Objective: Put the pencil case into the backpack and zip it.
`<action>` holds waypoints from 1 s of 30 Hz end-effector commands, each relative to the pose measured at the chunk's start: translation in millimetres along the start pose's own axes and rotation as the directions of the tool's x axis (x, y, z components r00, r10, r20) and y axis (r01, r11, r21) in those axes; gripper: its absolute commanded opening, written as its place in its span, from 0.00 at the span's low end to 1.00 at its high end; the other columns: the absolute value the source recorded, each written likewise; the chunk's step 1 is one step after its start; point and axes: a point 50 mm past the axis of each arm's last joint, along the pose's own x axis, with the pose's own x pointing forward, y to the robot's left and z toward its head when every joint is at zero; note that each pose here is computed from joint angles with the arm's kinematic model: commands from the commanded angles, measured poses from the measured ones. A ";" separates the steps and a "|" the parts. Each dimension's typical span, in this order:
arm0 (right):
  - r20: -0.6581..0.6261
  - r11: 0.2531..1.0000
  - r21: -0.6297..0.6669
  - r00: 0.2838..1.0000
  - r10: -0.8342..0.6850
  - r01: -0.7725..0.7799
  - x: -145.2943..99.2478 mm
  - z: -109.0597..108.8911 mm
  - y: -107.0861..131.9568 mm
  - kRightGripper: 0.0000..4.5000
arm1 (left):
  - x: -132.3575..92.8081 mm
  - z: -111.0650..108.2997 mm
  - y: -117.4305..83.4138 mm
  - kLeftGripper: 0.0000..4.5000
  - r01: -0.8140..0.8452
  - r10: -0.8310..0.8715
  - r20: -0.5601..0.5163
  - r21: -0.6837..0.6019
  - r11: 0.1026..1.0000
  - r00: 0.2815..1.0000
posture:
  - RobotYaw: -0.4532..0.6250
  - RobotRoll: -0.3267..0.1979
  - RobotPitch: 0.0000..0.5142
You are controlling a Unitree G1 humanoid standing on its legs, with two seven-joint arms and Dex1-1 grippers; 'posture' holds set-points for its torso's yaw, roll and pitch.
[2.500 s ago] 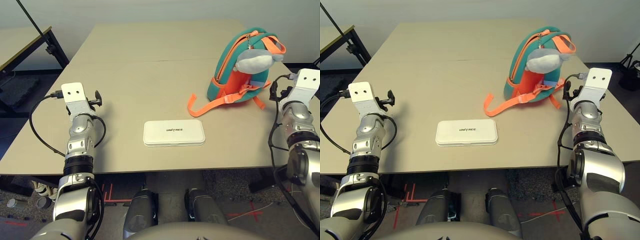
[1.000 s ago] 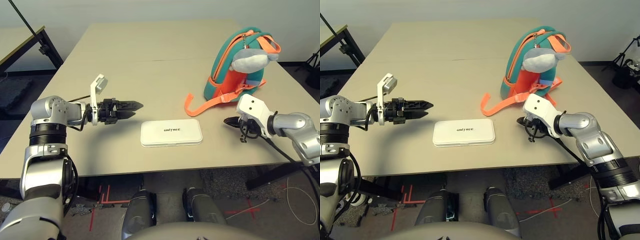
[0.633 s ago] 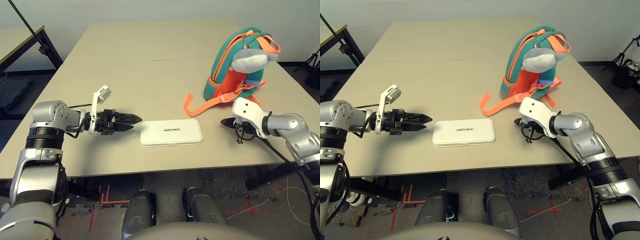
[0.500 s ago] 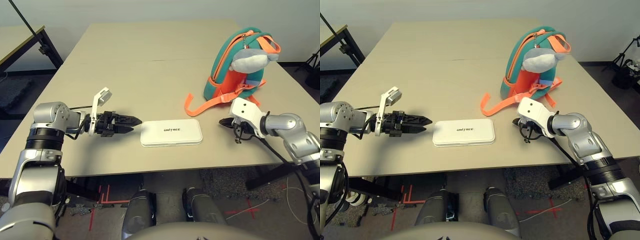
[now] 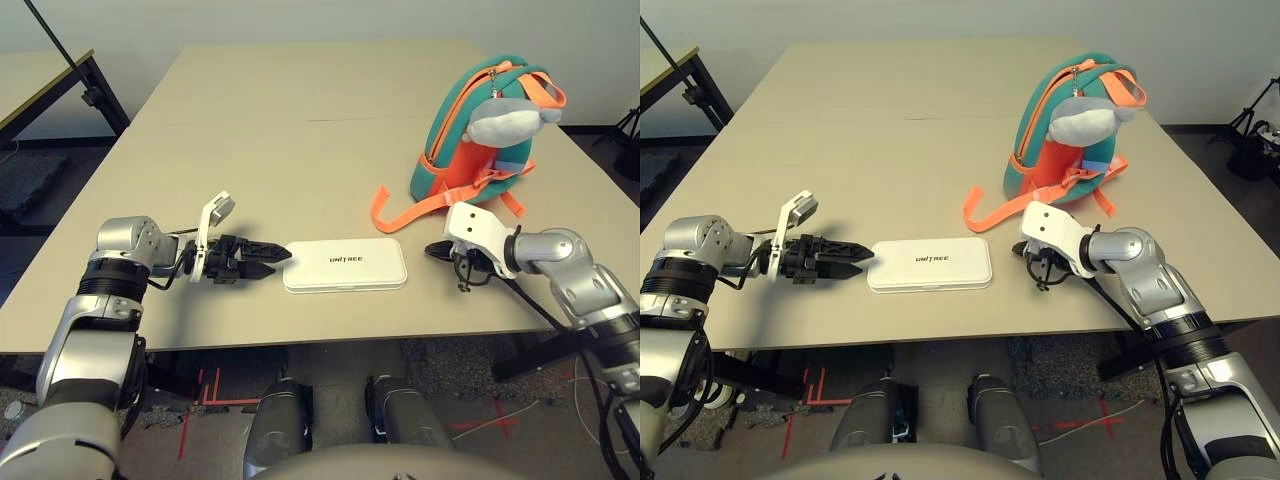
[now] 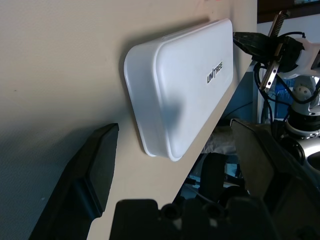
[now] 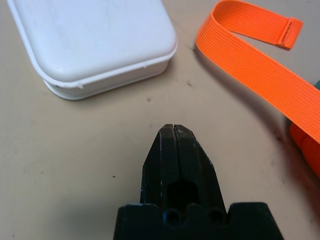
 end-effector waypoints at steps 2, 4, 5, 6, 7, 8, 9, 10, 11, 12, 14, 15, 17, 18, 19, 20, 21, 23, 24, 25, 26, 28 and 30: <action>0.008 0.999 -0.023 0.999 0.041 -0.040 6.9 5.9 6.4 0.00 | 4.6 0.1 3.6 1.00 -0.039 0.039 -0.023 0.007 0.999 0.999 | 0.28 0.62 0.11; 0.015 0.999 -0.024 0.999 0.049 -0.048 9.9 7.6 8.5 0.00 | 5.1 0.4 3.4 1.00 -0.037 0.037 -0.024 0.008 0.999 0.999 | 0.28 0.62 0.11; 0.019 0.998 -0.026 0.998 0.054 -0.054 11.6 8.8 9.4 0.00 | 5.4 0.5 3.4 1.00 -0.037 0.037 -0.024 0.008 0.999 0.999 | 0.28 0.62 0.11; 0.021 0.998 -0.029 0.998 0.059 -0.059 13.0 9.8 10.2 0.00 | 5.7 0.6 3.3 1.00 -0.036 0.036 -0.025 0.009 0.999 0.999 | 0.28 0.62 0.11; 0.023 0.998 -0.031 0.998 0.063 -0.062 14.5 10.6 10.9 0.00 | 5.8 0.5 3.3 1.00 -0.035 0.036 -0.026 0.009 0.999 0.999 | 0.28 0.62 0.12; 0.024 0.997 -0.034 0.997 0.067 -0.066 16.2 11.2 11.5 0.00 | 5.9 0.5 3.3 1.00 -0.035 0.036 -0.027 0.009 0.999 0.999 | 0.28 0.62 0.12; 0.022 0.997 -0.038 0.997 0.070 -0.069 17.4 11.4 11.9 0.00 | 5.9 0.4 3.4 1.00 -0.036 0.036 -0.028 0.009 0.999 0.999 | 0.28 0.62 0.12; 0.020 0.996 -0.043 0.997 0.074 -0.073 18.9 11.6 12.3 0.00 | 6.0 0.2 3.5 1.00 -0.036 0.036 -0.029 0.009 0.999 0.999 | 0.28 0.62 0.12; 0.020 0.996 -0.048 0.997 0.077 -0.076 20.9 12.1 12.4 0.00 | 6.2 0.1 3.7 1.00 -0.037 0.037 -0.029 0.008 0.999 0.999 | 0.28 0.62 0.12; 0.020 0.996 -0.051 0.997 0.080 -0.079 22.7 12.7 12.5 0.00 | 6.3 -0.2 3.9 1.00 -0.037 0.037 -0.031 0.008 0.999 0.999 | 0.28 0.62 0.12; 0.023 0.995 -0.054 0.996 0.084 -0.083 26.6 14.1 12.6 0.00 | 6.5 -0.7 4.1 1.00 -0.038 0.039 -0.034 0.008 0.999 0.999 | 0.28 0.62 0.12; 0.025 0.995 -0.054 0.996 0.088 -0.086 28.6 14.4 13.0 0.00 | 6.9 -0.9 4.1 1.00 -0.039 0.039 -0.036 0.008 0.999 0.999 | 0.28 0.62 0.12; 0.027 0.994 -0.053 0.995 0.094 -0.092 31.9 14.1 14.0 0.00 | 7.4 -1.3 4.4 1.00 -0.039 0.040 -0.037 0.009 0.999 0.999 | 0.29 0.62 0.12; 0.032 0.994 -0.048 0.995 0.099 -0.098 33.7 13.9 14.8 0.00 | 7.6 -1.5 4.4 1.00 -0.039 0.039 -0.038 0.009 0.999 0.999 | 0.29 0.62 0.12; 0.036 0.994 -0.043 0.994 0.105 -0.104 35.1 13.9 15.6 0.00 | 7.8 -1.8 4.3 1.00 -0.038 0.038 -0.039 0.009 0.999 0.999 | 0.29 0.62 0.12; 0.037 0.993 -0.043 0.993 0.109 -0.108 36.4 14.1 16.3 0.00 | 8.0 -1.9 4.3 1.00 -0.038 0.038 -0.039 0.009 0.999 0.999 | 0.29 0.62 0.12; 0.039 0.992 -0.044 0.992 0.117 -0.115 37.8 14.5 17.1 0.00 | 8.2 -2.0 4.4 1.00 -0.038 0.038 -0.040 0.009 0.999 0.998 | 0.29 0.62 0.12; 0.042 0.991 -0.048 0.991 0.124 -0.122 39.7 15.4 18.2 0.00 | 8.0 -2.1 5.3 1.00 -0.042 0.043 -0.038 0.009 0.999 0.998 | 0.29 0.62 0.12; 0.043 0.991 -0.052 0.991 0.126 -0.124 40.7 16.1 18.4 0.00 | 7.7 -2.1 6.0 1.00 -0.045 0.045 -0.037 0.009 0.999 0.998 | 0.29 0.62 0.12; 0.044 0.991 -0.055 0.991 0.127 -0.125 41.4 16.6 18.6 0.00 | 7.4 -2.3 6.7 1.00 -0.047 0.048 -0.035 0.008 0.999 0.998 | 0.30 0.62 0.13; 0.046 0.990 -0.058 0.991 0.129 -0.126 42.2 17.3 18.8 0.00 | 7.1 -2.5 7.3 1.00 -0.049 0.050 -0.034 0.007 0.999 0.998 | 0.29 0.62 0.13; 0.049 0.990 -0.060 0.990 0.133 -0.130 43.4 18.8 19.1 0.00 | 6.9 -3.0 8.0 1.00 -0.051 0.051 -0.034 0.006 0.999 0.998 | 0.30 0.62 0.13; 0.053 0.989 -0.063 0.989 0.139 -0.136 44.5 20.0 19.9 0.00 | 7.1 -3.6 8.5 1.00 -0.050 0.051 -0.034 0.006 0.999 0.998 | 0.30 0.62 0.13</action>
